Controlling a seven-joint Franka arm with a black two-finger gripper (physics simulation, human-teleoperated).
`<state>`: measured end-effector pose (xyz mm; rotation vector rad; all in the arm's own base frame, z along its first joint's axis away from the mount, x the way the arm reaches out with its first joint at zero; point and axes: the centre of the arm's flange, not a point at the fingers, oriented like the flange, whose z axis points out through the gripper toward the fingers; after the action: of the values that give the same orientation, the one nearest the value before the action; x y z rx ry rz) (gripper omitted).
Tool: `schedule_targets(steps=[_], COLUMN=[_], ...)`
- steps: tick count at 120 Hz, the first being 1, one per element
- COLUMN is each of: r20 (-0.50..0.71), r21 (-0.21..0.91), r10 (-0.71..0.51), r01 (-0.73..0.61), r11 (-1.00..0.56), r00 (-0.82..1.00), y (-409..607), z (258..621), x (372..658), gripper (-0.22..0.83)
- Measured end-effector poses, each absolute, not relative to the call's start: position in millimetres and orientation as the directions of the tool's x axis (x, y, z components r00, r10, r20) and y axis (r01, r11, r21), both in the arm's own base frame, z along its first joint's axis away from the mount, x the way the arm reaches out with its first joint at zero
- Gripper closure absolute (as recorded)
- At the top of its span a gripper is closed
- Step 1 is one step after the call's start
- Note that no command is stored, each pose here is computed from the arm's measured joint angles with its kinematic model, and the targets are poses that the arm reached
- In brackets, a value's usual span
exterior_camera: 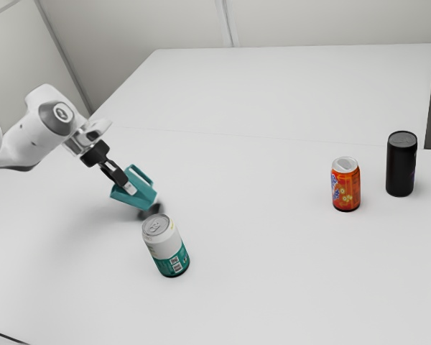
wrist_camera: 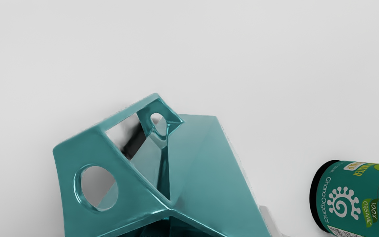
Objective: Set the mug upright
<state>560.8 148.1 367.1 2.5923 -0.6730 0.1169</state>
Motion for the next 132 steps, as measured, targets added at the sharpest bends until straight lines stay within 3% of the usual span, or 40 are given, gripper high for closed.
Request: schedule_targets(steps=[31, 51, 109, 132], r20=[0.067, 0.017, -0.039, -0.114], r21=[0.232, 0.167, 0.145, 0.133], r10=[-0.513, -0.492, -0.374, -0.359], r01=[-0.513, -0.488, -0.365, -0.344], r11=[-0.826, -0.857, -0.92, -0.93], r00=[0.856, 0.87, 0.927, 0.926], y=[119.9, 105.7, 83.7, 74.5], z=[373.8, 373.2, 362.6, 357.7], x=[555.8, 546.8, 534.8, 531.1], gripper=[0.78, 0.78, 0.78, 0.78])
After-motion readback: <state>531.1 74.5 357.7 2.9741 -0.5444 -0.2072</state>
